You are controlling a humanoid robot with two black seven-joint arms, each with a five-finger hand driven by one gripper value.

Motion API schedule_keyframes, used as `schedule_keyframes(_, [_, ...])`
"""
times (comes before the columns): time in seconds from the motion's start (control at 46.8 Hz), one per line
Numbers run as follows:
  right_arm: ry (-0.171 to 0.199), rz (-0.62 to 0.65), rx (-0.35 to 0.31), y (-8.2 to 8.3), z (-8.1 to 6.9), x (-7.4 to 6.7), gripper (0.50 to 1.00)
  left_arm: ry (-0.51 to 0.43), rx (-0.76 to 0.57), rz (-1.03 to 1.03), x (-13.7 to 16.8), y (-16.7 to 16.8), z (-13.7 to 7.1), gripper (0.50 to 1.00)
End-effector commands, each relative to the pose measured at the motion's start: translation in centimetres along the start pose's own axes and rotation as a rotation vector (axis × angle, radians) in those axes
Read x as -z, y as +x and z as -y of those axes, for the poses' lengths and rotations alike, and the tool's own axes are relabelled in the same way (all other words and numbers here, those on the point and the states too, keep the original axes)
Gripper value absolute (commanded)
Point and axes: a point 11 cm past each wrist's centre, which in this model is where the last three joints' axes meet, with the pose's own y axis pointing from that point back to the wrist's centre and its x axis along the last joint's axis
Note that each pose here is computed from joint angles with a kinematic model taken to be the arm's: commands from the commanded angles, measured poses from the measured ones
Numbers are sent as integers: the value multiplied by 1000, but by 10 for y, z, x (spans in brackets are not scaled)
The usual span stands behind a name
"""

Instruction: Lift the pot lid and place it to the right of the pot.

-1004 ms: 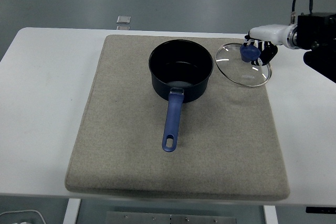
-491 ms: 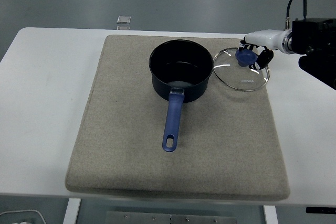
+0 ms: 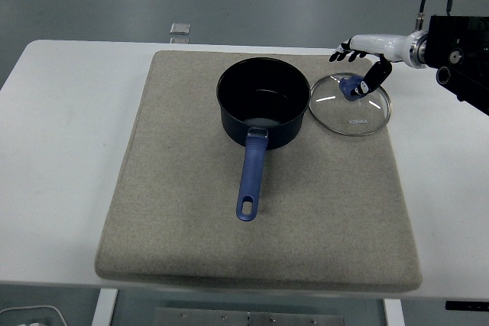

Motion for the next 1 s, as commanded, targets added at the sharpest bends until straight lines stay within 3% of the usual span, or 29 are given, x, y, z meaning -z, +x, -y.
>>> schedule_keyframes(0.0, [61, 144, -22, 7, -1, 10, 860, -2, 2, 0, 0, 0, 0, 1000])
schedule_keyframes(0.15, [139, 329, -9, 9, -1, 21, 860, -2, -1, 0, 0, 0, 0, 1000])
schedule_keyframes(0.406, [266, 755, -21, -7, 7, 25, 860, 0, 0, 0, 0, 0, 0, 1000])
schedule_keyframes(0.513, [293, 857, -31, -10, 9, 22, 864, -2, 0, 0, 0, 0, 0, 1000])
schedule_keyframes(0.684, [403, 1103, -46, -8, 10, 19, 864, 0, 0, 0, 0, 0, 0, 1000])
schedule_keyframes(0.833, [435, 1246, -80, -4, 9, 10, 864, 0, -1, 0, 0, 0, 0, 1000])
schedule_keyframes(0.983, [443, 1420, -85, -13, 13, 5, 864, 0, -1, -2, 0, 0, 0, 1000])
